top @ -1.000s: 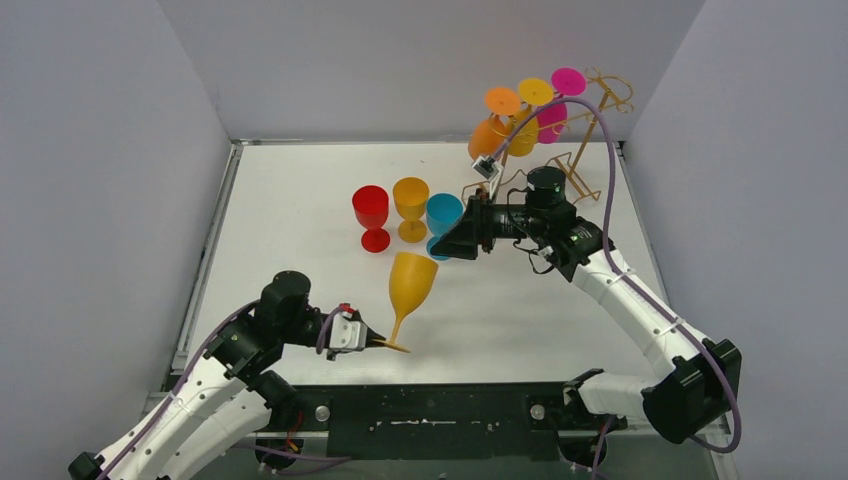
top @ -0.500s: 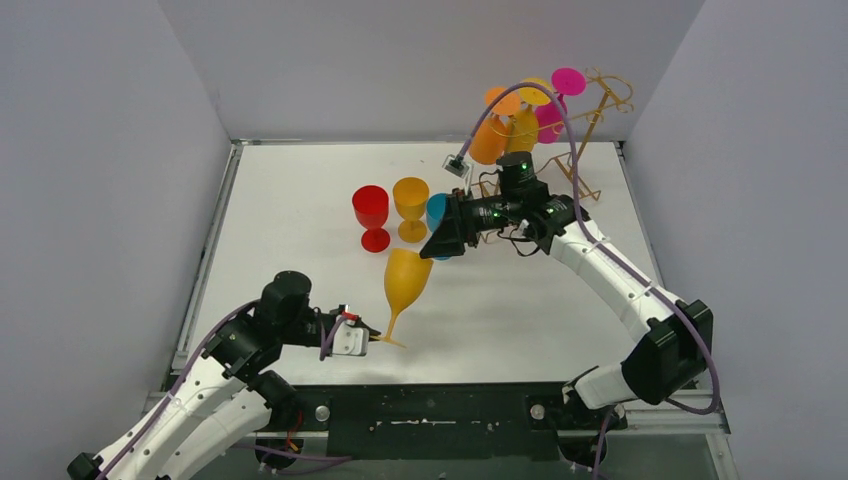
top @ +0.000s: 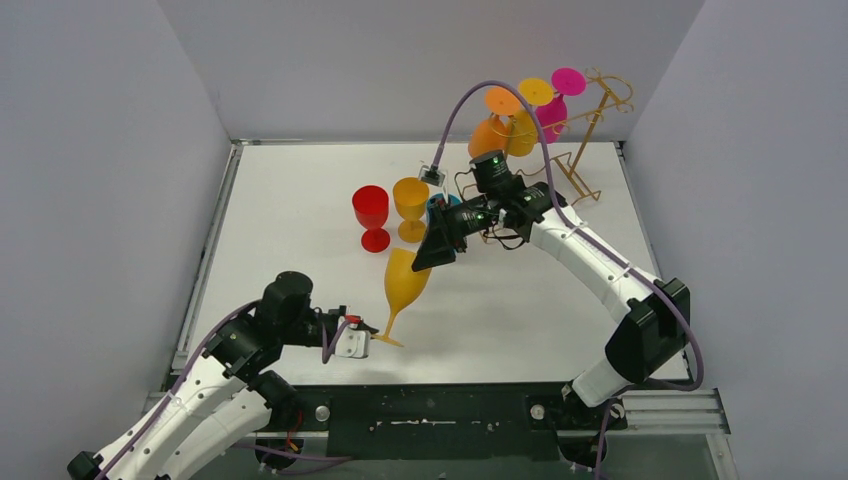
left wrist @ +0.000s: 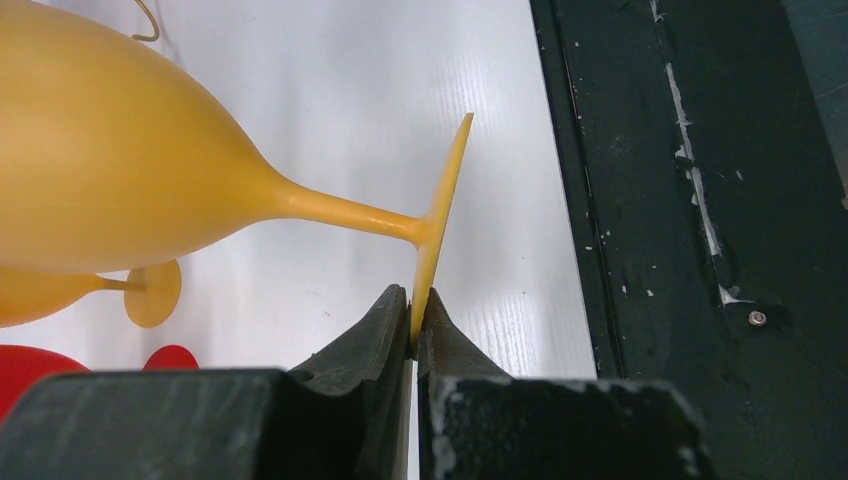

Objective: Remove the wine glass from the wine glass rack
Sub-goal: Place the wine glass at the center of the board.

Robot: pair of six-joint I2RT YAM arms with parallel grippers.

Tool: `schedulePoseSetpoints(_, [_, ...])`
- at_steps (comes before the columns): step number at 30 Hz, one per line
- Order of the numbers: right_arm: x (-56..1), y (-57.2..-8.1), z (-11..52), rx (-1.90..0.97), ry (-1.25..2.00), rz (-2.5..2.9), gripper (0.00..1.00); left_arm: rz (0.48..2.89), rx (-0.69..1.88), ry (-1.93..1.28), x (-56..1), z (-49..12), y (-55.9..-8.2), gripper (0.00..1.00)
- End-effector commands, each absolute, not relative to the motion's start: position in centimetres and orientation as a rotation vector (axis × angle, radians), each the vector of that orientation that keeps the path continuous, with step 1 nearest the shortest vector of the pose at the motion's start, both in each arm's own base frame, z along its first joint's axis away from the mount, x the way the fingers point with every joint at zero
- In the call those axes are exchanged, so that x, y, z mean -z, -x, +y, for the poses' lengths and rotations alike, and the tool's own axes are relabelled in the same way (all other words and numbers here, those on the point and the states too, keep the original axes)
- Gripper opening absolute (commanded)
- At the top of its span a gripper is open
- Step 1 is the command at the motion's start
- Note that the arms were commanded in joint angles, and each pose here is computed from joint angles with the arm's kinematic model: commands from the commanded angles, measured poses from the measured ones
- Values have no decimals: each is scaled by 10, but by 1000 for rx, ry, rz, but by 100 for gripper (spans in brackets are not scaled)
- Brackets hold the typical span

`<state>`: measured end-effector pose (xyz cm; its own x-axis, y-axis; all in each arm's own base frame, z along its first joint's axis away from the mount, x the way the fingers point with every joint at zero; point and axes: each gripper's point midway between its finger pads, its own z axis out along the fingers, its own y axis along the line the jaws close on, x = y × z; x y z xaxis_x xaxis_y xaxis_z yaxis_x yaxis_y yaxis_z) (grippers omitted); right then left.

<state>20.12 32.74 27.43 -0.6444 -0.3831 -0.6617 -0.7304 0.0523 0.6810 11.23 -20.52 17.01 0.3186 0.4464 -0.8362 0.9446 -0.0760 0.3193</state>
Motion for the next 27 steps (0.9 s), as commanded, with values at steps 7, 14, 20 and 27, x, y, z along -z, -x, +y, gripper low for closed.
schedulePoseSetpoints(7, [-298,-189,329,-1719,1228,1917,38,1242,651,-1685,-179,-205,-117,0])
schedulePoseSetpoints(14, [-301,-182,329,-1750,1245,1895,16,1245,660,-1682,-178,-205,-115,0])
schedulePoseSetpoints(20, [-300,-177,332,-1748,1240,1882,1,1283,682,-1653,-172,-204,-113,0])
schedulePoseSetpoints(27, [-303,-177,332,-1712,1232,1870,0,1295,700,-1614,-176,-203,-110,0])
